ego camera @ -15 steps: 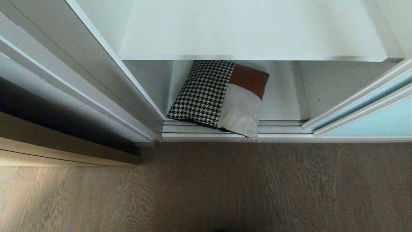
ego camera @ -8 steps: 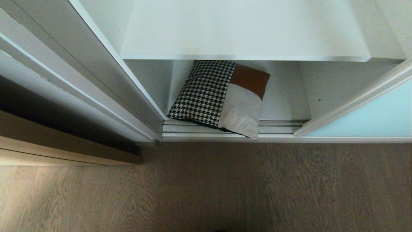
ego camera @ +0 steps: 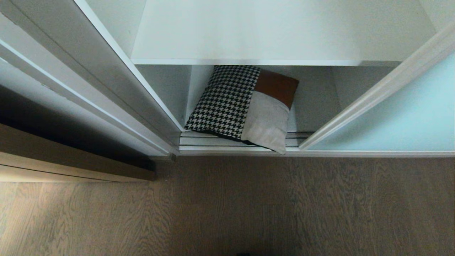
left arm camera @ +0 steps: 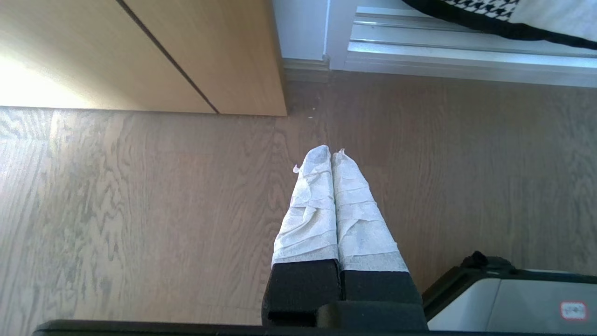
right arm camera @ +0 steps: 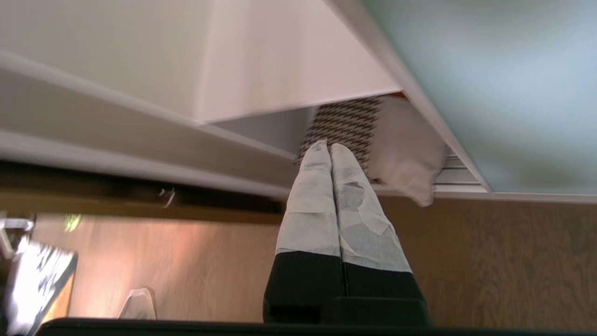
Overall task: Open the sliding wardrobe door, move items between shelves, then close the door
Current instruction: Close the door
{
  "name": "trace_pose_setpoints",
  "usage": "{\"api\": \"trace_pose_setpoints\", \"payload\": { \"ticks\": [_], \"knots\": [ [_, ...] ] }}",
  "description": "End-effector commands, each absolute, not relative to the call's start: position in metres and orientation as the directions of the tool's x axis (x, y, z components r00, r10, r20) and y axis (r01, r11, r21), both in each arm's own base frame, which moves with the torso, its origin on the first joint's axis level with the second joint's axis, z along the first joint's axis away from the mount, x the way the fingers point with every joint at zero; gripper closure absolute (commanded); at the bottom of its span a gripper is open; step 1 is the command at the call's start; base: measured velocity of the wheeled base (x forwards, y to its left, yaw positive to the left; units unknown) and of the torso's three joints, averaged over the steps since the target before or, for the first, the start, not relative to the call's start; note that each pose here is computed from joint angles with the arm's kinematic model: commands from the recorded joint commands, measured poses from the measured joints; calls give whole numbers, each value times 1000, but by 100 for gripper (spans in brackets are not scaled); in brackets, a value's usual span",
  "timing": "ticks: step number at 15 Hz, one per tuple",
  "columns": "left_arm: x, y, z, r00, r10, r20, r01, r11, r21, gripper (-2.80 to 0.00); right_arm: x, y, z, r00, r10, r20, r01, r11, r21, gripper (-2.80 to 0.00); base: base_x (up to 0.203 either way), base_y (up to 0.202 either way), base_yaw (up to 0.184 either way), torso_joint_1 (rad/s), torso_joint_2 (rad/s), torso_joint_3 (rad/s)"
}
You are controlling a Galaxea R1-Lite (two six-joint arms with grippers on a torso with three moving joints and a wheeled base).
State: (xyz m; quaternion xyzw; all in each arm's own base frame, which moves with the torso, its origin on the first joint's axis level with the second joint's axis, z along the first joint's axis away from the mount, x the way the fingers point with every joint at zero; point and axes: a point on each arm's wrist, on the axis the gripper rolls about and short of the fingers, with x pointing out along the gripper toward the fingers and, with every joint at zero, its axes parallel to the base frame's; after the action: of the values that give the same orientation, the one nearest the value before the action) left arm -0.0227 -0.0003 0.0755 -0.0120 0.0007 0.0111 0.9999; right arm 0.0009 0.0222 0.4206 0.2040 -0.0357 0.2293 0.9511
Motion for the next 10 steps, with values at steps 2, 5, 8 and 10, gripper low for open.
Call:
{"api": "trace_pose_setpoints", "payload": {
  "ticks": [2, 5, 8, 10],
  "knots": [
    [-22, 0, 75, 1000, 23, -5, -23, 999, -25, 0, -27, 41, 411, 887, 424, 185, -462, 816, 346, 0, 0, 0, 0, 0, 0, 0],
    [-22, 0, 75, 1000, 23, -5, -23, 999, -25, 0, -35, 46, 403, 935, 271, 229, -341, 865, 368, 0, 0, 0, 0, 0, 0, 0],
    [-22, 0, 75, 1000, 23, -5, -23, 999, -25, 0, -28, 38, 395, 972, 30, 233, -134, 884, 448, 0, 0, 0, 0, 0, 0, 0],
    [-22, 0, 75, 1000, 23, -5, -23, 999, -25, 0, -26, 33, 391, 966, -111, 233, -16, 876, 483, 0, 0, 0, 0, 0, 0, 0]
  ]
}}
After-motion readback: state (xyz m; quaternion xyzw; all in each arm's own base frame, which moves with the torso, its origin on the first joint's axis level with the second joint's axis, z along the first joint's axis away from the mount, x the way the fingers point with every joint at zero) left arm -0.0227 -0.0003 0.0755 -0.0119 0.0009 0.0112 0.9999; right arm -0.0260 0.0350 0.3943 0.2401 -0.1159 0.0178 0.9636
